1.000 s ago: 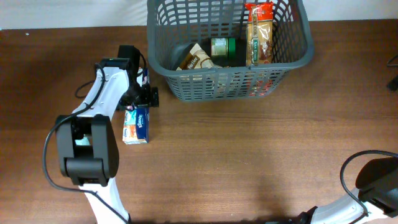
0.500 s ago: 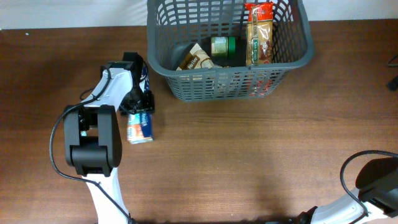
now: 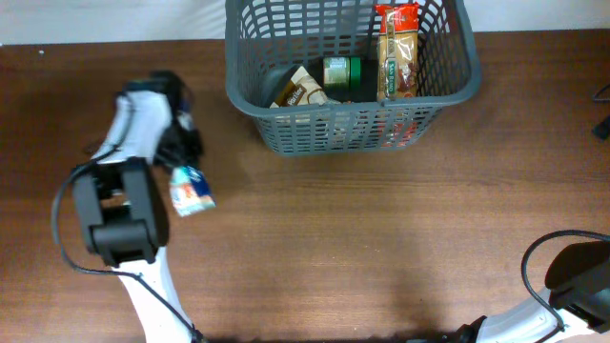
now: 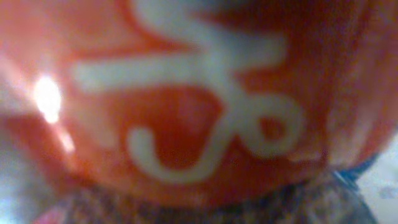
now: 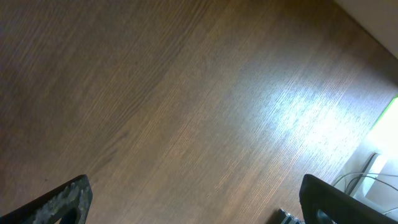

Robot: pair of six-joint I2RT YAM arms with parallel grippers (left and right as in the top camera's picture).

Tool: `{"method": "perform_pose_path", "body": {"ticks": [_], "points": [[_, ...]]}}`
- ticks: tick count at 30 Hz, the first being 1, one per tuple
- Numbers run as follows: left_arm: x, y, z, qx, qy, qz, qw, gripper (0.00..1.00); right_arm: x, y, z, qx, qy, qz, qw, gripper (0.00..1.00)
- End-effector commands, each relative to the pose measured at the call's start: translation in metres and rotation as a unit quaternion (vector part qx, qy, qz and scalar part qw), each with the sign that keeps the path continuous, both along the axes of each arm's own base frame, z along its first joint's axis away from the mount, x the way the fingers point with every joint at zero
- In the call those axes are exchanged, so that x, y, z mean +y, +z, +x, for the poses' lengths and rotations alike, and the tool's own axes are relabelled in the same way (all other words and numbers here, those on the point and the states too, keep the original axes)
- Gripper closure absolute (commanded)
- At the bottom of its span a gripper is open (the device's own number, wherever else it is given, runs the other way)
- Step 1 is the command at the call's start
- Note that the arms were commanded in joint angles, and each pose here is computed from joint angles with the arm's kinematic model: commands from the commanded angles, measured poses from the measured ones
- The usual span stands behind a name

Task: Pack container
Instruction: 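Close the left gripper on the Kleenex multipack and lift it, then carry the Kleenex multipack over the basket with the left gripper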

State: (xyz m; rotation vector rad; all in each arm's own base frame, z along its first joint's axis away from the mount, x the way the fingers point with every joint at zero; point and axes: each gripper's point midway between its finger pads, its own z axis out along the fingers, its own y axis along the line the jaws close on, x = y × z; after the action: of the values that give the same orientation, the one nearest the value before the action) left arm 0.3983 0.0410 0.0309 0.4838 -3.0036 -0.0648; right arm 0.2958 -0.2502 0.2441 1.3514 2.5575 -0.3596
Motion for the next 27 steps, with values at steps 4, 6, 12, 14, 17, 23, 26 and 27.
{"method": "perform_pose_path", "body": {"ticks": [4, 6, 12, 14, 17, 23, 26, 27], "points": [[0.116, 0.138, 0.034, -0.141, 0.169, 0.055, 0.974, 0.98, 0.0, -0.002, 0.0, 0.001, -0.003, 0.002, 1.0, 0.01], [0.127, 0.197, 0.037, -0.204, 0.18, 0.066, 0.96, 0.98, 0.0, -0.002, 0.0, 0.001, -0.003, 0.002, 1.0, 0.01], [0.065, 0.354, 0.038, -0.425, 0.116, 0.03, 0.897, 0.98, 0.0, -0.002, 0.0, 0.001, -0.003, 0.002, 1.0, 0.01], [0.021, 0.408, 0.033, -0.506, 0.069, 0.019, 0.859, 0.98, 0.0, -0.002, 0.0, 0.001, -0.003, 0.002, 1.0, 0.01], [-0.031, 0.452, 0.028, -0.572, 0.02, 0.01, 0.82, 0.98, 0.0, -0.002, 0.0, 0.0, -0.003, 0.002, 1.0, 0.01], [-0.131, 0.471, 0.037, -0.61, -0.06, -0.029, 0.79, 0.98, 0.0, -0.002, 0.0, 0.001, -0.003, 0.002, 1.0, 0.01], [-0.157, 0.46, 0.043, -0.601, -0.076, -0.025, 0.795, 0.98, 0.0, -0.002, 0.0, 0.001, -0.003, 0.002, 1.0, 0.01], [-0.166, 0.456, 0.045, -0.597, -0.083, -0.025, 0.798, 0.98, 0.0, -0.002, 0.0, 0.001, -0.003, 0.002, 1.0, 0.01]]}}
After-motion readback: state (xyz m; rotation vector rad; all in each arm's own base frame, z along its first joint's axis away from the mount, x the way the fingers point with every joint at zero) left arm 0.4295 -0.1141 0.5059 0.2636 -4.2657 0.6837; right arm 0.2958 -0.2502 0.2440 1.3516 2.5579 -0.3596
